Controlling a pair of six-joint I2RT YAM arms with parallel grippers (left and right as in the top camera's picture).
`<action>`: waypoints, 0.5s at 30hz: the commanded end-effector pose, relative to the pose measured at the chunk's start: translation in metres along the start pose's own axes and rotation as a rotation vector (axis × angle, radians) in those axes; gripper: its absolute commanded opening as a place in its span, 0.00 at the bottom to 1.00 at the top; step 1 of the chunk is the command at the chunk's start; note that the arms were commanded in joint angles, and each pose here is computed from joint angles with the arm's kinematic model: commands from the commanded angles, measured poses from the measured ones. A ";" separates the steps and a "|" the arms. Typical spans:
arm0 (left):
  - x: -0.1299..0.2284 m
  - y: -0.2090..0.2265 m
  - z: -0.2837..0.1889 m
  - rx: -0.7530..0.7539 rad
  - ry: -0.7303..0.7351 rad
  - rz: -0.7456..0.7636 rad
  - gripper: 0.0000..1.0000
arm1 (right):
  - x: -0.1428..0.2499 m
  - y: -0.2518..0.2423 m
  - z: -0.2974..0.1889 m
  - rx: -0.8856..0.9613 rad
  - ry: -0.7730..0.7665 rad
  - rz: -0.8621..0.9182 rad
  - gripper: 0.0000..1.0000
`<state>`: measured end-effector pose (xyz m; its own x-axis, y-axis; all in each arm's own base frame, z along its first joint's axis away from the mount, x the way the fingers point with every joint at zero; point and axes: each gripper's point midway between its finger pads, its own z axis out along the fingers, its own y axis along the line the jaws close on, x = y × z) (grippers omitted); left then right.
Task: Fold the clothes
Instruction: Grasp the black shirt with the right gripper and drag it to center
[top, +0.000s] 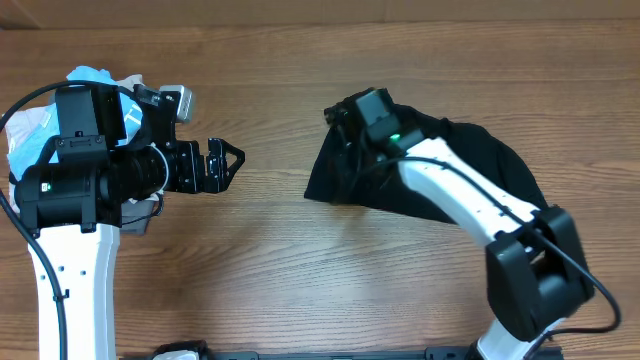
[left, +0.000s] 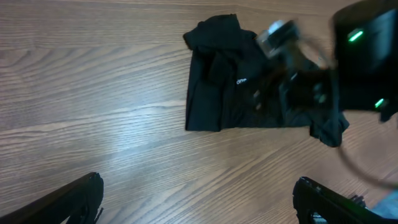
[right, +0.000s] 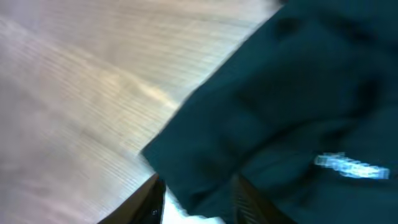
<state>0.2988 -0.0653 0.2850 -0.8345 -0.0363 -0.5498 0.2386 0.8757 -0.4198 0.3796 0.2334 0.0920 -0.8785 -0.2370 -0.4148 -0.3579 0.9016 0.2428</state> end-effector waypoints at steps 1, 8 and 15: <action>-0.007 -0.011 0.003 0.024 -0.002 0.063 0.99 | -0.038 -0.055 -0.056 0.087 -0.173 0.168 0.51; -0.002 -0.042 0.059 0.112 0.119 0.145 0.57 | -0.033 -0.150 -0.109 0.043 -0.231 0.535 0.66; 0.035 -0.059 0.177 0.110 0.364 0.211 0.50 | 0.020 -0.214 -0.132 0.057 -0.145 0.861 0.69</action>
<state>0.3365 -0.1857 0.1972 -0.8625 0.2868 -0.4169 0.4663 0.7706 -0.4344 0.4006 -0.0077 0.1396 -0.8097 0.5267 -0.2590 0.3941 0.8149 0.4251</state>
